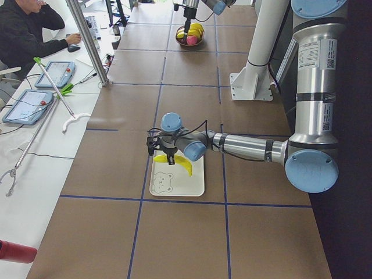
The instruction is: Transfer all bananas from basket to plate
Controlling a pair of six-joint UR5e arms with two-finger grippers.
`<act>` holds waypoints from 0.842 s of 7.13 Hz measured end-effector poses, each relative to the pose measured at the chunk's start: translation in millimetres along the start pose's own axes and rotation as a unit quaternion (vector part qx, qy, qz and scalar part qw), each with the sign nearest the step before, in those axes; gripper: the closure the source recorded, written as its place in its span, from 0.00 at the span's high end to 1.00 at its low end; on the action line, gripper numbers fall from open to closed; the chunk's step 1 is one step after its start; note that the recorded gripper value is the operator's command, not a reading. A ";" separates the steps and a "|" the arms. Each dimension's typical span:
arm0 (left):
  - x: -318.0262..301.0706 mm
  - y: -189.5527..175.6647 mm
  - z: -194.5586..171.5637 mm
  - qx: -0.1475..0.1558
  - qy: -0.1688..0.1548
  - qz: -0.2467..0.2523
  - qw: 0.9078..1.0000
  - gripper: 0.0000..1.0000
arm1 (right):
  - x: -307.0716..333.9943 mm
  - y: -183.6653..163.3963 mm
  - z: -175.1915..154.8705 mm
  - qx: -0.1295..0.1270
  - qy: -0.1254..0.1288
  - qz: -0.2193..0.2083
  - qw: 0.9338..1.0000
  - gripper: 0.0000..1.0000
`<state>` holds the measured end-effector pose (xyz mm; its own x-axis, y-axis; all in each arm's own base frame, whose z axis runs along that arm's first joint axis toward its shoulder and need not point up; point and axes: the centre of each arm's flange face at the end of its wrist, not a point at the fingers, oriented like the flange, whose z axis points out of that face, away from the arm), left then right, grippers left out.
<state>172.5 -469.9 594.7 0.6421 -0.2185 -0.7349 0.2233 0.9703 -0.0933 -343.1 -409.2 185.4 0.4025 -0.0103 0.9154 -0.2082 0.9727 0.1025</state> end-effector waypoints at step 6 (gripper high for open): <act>-26.1 -4.4 23.6 0.004 -0.033 0.006 0.999 0.99 | 2.2 -4.4 -2.6 0.004 0.002 0.002 1.000 1.00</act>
<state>172.1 -471.0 630.2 0.6914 -0.2135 -0.6902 0.2207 0.9721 -0.0796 -339.0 -412.9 185.9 0.4043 -0.0056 0.9146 -0.2178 0.9706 0.1022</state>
